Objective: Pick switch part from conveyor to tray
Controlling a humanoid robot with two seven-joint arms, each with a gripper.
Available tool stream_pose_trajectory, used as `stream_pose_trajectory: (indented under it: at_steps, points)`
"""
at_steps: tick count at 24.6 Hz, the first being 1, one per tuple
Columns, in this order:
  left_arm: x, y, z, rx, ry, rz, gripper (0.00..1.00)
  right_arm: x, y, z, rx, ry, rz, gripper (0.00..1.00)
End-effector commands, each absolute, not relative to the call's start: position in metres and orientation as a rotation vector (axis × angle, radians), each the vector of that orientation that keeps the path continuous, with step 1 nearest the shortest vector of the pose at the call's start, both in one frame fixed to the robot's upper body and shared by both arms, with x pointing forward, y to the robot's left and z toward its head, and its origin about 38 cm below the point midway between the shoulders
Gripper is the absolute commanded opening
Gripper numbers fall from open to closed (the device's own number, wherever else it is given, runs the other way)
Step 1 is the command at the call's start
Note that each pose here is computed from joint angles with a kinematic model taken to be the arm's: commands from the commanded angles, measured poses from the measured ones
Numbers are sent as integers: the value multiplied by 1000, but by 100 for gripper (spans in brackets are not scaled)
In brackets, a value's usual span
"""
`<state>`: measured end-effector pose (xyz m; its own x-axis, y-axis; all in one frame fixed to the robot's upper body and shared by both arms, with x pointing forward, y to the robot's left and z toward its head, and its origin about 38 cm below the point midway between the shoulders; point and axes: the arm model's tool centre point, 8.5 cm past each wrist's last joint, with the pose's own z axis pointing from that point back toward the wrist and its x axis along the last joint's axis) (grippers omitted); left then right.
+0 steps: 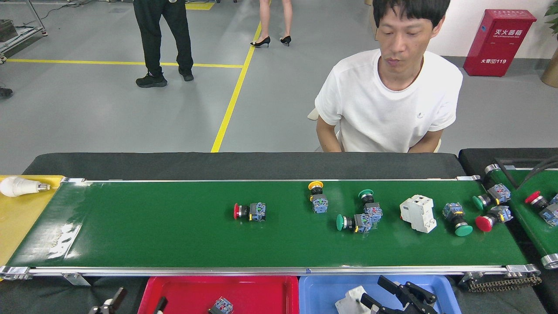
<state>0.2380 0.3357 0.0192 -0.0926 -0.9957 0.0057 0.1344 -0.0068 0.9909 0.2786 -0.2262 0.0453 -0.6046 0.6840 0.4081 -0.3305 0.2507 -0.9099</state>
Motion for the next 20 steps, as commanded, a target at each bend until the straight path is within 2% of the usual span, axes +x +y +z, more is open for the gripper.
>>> stream_pose_trajectory:
  at_steps: [1, 5, 8, 12, 14, 17, 20]
  points:
    - [240, 349, 20, 1103, -1123, -1295, 100, 290, -231, 62, -387, -1720, 1469, 99]
    - [241, 351, 19, 1105, -1112, -1292, 100, 305, -247, 84, -494, -1755, 1418, 99]
    - [249, 345, 24, 1117, -1134, -1303, 100, 309, -266, 87, -556, -1713, 1368, 99]
    - [287, 312, 36, 1136, -1202, -1407, 100, 317, -309, 82, -683, -1509, 1181, 97]
    - [301, 297, 39, 1142, -1221, -1437, 100, 319, -321, 78, -753, -1404, 1131, 97]
    - [329, 277, 42, 1148, -1231, -1453, 100, 318, -335, 72, -892, -1290, 1095, 97]
    - [361, 259, 35, 1146, -1207, -1462, 100, 306, -336, 65, -909, -1288, 1089, 98]
